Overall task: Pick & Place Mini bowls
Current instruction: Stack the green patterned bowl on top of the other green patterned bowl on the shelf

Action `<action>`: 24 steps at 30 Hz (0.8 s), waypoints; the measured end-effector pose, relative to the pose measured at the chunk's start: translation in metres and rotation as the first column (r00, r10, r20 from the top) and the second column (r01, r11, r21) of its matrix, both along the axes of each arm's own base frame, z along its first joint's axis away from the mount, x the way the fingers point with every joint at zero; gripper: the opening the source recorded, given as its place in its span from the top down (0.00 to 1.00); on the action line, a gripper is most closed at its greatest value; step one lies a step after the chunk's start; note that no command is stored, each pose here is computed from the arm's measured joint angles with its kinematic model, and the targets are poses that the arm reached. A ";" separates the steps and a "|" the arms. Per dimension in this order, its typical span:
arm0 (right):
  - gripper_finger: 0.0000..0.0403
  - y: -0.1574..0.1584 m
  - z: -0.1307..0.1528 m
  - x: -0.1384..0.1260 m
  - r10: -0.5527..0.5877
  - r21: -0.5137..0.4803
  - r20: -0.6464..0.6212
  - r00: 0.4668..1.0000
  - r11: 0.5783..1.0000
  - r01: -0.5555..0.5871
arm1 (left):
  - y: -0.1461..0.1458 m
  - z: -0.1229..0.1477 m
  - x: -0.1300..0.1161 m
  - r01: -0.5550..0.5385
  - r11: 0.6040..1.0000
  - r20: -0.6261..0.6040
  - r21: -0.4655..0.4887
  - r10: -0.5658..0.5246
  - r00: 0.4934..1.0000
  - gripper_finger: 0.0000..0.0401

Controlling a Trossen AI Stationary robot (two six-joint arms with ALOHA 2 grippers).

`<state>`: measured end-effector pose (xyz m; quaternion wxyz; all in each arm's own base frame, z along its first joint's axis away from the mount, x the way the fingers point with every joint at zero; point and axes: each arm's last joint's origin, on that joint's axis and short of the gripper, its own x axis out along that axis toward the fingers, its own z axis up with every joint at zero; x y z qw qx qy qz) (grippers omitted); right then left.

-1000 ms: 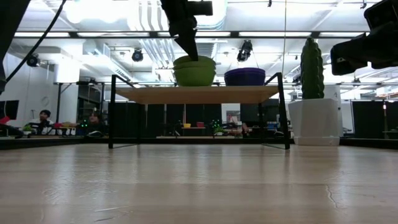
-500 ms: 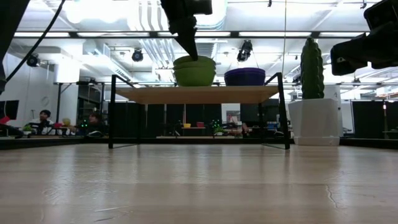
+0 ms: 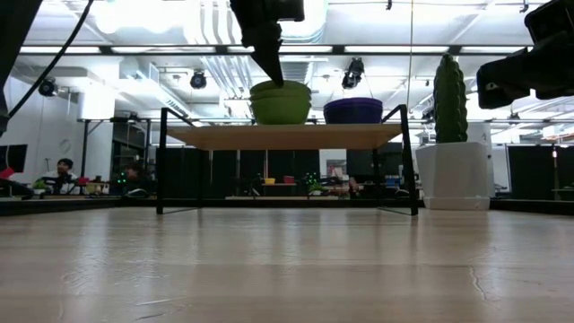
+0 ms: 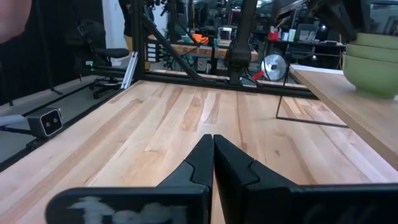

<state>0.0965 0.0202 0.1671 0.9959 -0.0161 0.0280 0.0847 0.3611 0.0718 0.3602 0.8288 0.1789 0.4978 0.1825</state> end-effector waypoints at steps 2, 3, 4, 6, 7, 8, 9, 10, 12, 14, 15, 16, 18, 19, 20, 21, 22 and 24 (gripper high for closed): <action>0.98 0.000 0.000 0.000 0.001 -0.006 0.001 1.000 1.000 -0.001 | 0.001 0.000 0.000 0.000 1.000 0.002 -0.012 0.000 1.000 0.83; 0.98 0.000 0.000 0.000 0.001 -0.009 0.002 1.000 1.000 -0.001 | 0.002 -0.001 0.000 -0.009 1.000 0.005 -0.016 0.009 1.000 0.83; 0.98 0.000 0.000 0.000 0.001 -0.009 0.002 1.000 1.000 -0.001 | 0.003 -0.001 -0.001 -0.021 1.000 0.009 -0.022 0.021 1.000 0.83; 0.98 0.000 0.000 0.000 0.000 -0.005 0.001 1.000 1.000 0.000 | 0.005 -0.001 -0.001 -0.035 0.999 0.012 -0.030 0.036 0.999 0.83; 0.98 0.000 0.000 0.000 0.000 -0.004 0.001 1.000 1.000 0.000 | 0.006 -0.001 -0.002 -0.040 0.999 0.006 -0.031 0.040 0.999 0.83; 0.98 0.000 0.000 0.000 0.000 -0.005 0.001 1.000 1.000 0.000 | 0.006 -0.002 -0.003 -0.042 0.999 -0.002 -0.033 0.042 0.999 0.83; 0.98 0.000 0.000 0.000 0.001 -0.006 0.001 1.000 1.000 -0.001 | 0.006 -0.002 -0.003 -0.044 0.998 -0.006 -0.035 0.044 0.999 0.83; 0.98 0.000 0.000 0.000 0.001 -0.008 0.001 1.000 1.000 -0.001 | 0.006 -0.001 -0.003 -0.047 0.998 -0.003 -0.038 0.047 0.999 0.83; 0.98 0.000 0.000 0.000 0.001 -0.009 0.002 1.000 1.000 -0.001 | 0.007 -0.001 -0.004 -0.057 0.997 0.003 -0.043 0.057 0.998 0.83; 0.98 0.000 0.000 0.000 0.000 -0.002 0.000 1.000 1.000 0.000 | 0.008 -0.001 -0.004 -0.058 0.997 0.002 -0.045 0.059 0.998 0.83; 0.98 0.000 0.000 0.000 0.000 0.000 0.000 1.000 1.000 0.000 | 0.008 -0.001 -0.004 -0.060 0.997 0.003 -0.047 0.060 0.998 0.83; 0.98 0.000 0.000 0.000 0.000 0.001 0.000 1.000 1.000 0.000 | 0.008 -0.001 -0.004 -0.060 0.997 0.003 -0.048 0.060 0.998 0.83; 0.98 0.000 0.000 0.000 0.001 -0.006 0.001 1.000 1.000 -0.001 | 0.008 -0.001 -0.004 -0.060 0.997 0.003 -0.048 0.060 0.998 0.83; 0.98 0.000 0.000 0.000 0.001 -0.009 0.002 1.000 1.000 -0.001 | 0.008 -0.001 -0.004 -0.060 0.997 0.003 -0.048 0.061 0.998 0.83; 0.98 0.000 0.000 0.000 0.001 -0.009 0.002 1.000 1.000 -0.001 | 0.008 -0.001 -0.004 -0.061 0.997 0.003 -0.048 0.061 0.998 0.83; 0.98 0.000 0.000 0.000 0.000 -0.007 0.001 1.000 1.000 0.000 | 0.009 0.000 -0.004 -0.064 0.997 0.005 -0.049 0.065 0.998 0.83; 0.98 0.000 0.000 0.000 0.000 -0.004 0.001 1.000 1.000 0.000 | 0.009 0.001 -0.005 -0.072 0.996 0.009 -0.053 0.073 0.997 0.83; 0.98 0.000 0.000 0.000 0.000 -0.005 0.001 1.000 1.000 0.000 | 0.010 0.003 -0.006 -0.081 0.995 0.013 -0.057 0.082 0.997 0.81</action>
